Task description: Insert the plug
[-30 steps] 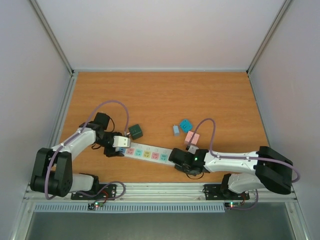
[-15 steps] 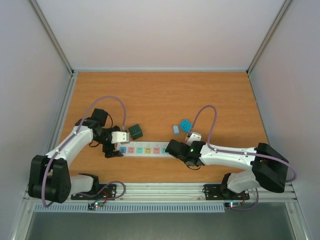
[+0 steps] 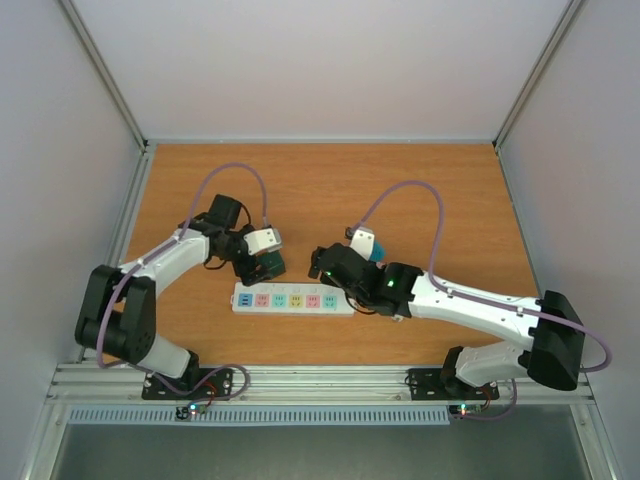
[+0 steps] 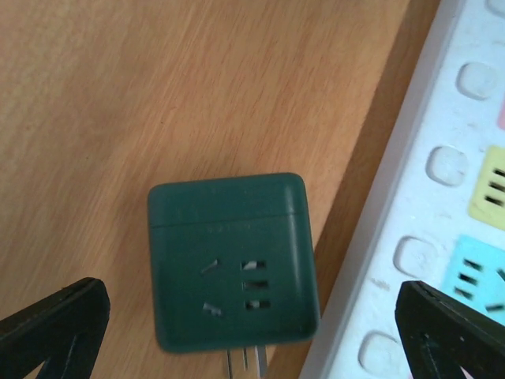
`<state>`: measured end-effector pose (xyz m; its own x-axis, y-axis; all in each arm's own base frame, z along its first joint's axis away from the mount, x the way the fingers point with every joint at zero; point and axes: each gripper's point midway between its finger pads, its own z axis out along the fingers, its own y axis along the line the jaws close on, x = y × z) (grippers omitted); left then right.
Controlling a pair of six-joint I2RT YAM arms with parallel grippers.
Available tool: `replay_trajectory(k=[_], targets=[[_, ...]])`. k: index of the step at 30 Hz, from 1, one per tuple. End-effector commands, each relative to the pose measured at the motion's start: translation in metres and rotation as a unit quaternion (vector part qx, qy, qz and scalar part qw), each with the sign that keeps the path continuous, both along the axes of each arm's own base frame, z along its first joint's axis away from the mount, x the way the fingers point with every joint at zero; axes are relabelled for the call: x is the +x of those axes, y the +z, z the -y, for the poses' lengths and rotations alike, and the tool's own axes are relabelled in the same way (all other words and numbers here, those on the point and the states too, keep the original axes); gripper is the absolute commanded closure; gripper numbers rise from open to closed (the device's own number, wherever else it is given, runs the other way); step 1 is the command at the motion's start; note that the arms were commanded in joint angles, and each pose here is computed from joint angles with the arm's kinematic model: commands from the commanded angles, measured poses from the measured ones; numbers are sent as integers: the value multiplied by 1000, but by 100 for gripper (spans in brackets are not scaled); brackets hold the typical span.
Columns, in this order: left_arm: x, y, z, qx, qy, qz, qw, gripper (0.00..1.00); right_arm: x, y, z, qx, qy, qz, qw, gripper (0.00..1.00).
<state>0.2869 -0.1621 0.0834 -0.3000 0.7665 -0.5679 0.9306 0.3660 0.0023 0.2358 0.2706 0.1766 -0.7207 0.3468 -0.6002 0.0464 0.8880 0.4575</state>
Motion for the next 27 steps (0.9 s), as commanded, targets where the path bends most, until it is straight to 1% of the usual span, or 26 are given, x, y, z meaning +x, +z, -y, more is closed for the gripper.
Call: replay_trajectory(k=[1,5,7,10,14,17,18,20,22,23,24,26,27], targets=[[31,-1,13,9,33,24,999,0,17,9,-24,23,29,22,999,1],[36,-14,15,34,38,19,999,1,28,3,-30,61,44,3,997,1],[33,-22,15,45,33,12,998,4,35,1,-29,88,51,-9,995,1],[29,-36,12,66,26,2,997,14,43,3,-23,103,50,-9,993,2],[30,-44,10,79,29,-6,996,31,47,5,-24,117,59,-8,991,2],[33,-45,13,72,32,-9,997,37,51,3,-27,116,63,-7,991,2],[34,-44,15,67,31,-8,997,40,52,0,-27,115,64,-9,991,2],[38,-41,20,57,32,-7,998,53,54,-6,-28,116,67,-14,991,2],[38,-33,25,44,27,-12,999,68,55,-9,-27,121,73,-17,990,2],[38,-27,28,36,23,-13,999,81,56,-11,-25,124,76,-18,989,1],[38,-17,32,25,18,-15,999,88,56,-11,-25,130,82,-20,988,2],[31,5,42,-8,-2,-18,1000,95,53,-8,-26,149,105,-21,983,1],[27,20,47,-27,-13,-16,999,97,51,-8,-26,156,114,-23,981,1]])
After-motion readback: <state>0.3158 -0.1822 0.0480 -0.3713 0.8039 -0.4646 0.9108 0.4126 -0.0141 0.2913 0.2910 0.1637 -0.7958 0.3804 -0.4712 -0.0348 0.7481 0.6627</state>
